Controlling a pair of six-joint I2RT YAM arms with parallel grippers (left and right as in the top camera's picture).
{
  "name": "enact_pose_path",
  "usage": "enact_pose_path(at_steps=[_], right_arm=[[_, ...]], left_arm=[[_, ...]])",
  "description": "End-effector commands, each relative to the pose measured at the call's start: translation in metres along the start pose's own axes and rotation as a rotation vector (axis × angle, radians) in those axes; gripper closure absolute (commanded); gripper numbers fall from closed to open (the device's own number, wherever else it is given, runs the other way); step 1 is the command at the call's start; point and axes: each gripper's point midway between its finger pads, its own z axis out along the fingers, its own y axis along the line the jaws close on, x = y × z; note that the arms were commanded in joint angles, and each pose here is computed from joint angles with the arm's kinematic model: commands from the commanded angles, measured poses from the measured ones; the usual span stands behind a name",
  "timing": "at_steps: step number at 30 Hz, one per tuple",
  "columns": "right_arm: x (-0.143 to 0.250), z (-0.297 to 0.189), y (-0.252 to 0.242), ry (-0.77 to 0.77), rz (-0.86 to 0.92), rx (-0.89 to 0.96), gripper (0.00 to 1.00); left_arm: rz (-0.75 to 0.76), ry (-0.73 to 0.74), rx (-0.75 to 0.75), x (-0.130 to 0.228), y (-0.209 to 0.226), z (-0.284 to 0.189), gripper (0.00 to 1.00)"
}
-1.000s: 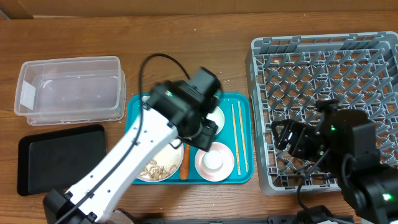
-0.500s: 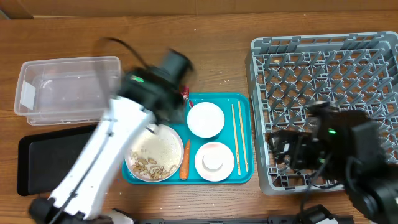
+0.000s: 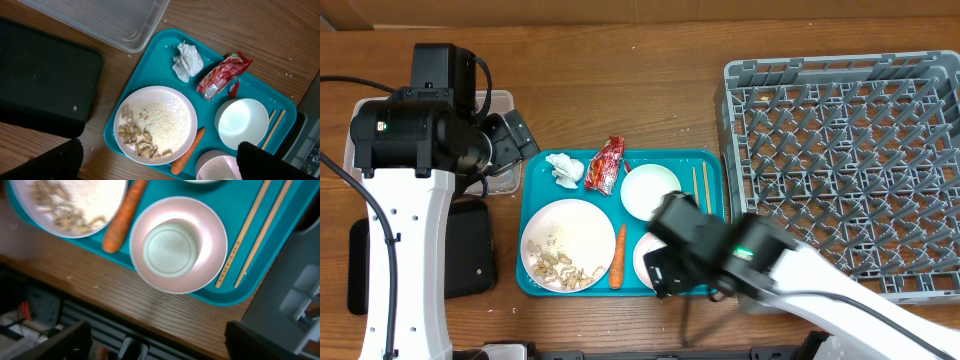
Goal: Sort waste into correct bins and load items into the dishwasher
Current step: 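Grasp the rim of the lower white bowl with the right gripper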
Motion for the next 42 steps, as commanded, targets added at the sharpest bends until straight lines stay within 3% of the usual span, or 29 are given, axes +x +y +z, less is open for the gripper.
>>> enact_pose_path(at_steps=[1,10,18,22,29,35,42], right_arm=[[-0.005,0.029,-0.004,0.041,0.029,0.083,0.18],[-0.03,0.062,0.007,-0.001,0.029,0.089,0.13],[-0.015,0.091,-0.007,0.054,0.058,0.133,0.14],[-0.016,0.094,-0.004,0.044,0.059,0.118,0.2],[-0.023,0.093,-0.001,0.015,0.063,0.102,0.46],[-0.033,0.069,0.002,-0.048,0.087,0.086,0.49],[-0.054,0.006,-0.008,-0.199,0.115,0.08,0.48]], left_arm=[[-0.009,0.005,0.017,-0.001,-0.003,-0.001,0.0],[-0.01,0.004,0.017,-0.002,-0.003,-0.001,0.0],[-0.01,0.001,0.019,-0.002,-0.003,-0.001,0.0],[-0.01,0.001,0.019,-0.002,-0.003,-0.001,0.0],[-0.01,0.001,0.019,-0.002,-0.003,-0.001,0.0],[-0.01,0.001,0.019,-0.002,-0.003,-0.001,0.0],[-0.01,0.001,0.019,-0.002,-0.003,-0.001,0.0]])
